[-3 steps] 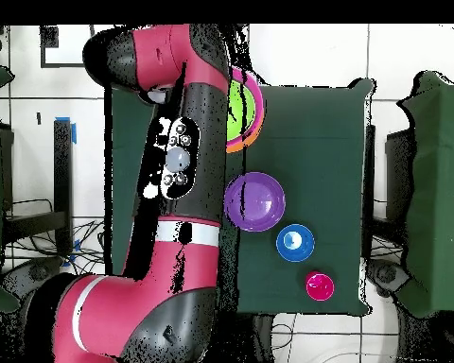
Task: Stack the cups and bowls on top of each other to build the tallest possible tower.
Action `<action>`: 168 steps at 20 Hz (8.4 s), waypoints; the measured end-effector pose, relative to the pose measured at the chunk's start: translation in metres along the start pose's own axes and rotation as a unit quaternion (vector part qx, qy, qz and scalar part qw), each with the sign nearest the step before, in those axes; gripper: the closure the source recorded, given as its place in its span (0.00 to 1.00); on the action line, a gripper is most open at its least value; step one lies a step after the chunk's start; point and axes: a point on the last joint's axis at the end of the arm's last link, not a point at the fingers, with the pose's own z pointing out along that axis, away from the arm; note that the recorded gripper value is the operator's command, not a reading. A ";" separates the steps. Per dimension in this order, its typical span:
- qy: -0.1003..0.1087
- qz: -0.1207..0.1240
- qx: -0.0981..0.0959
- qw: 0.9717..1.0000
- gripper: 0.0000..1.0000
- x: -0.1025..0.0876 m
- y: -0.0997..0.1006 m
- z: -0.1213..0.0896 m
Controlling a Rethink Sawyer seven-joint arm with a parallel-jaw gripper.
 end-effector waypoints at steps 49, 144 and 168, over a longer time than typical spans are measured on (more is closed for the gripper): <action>0.145 0.131 -0.123 0.973 0.00 0.125 -0.262 0.146; 0.072 -0.107 -0.308 0.943 0.00 0.172 -0.277 0.246; 0.077 -0.153 -0.333 0.927 1.00 0.209 -0.265 0.279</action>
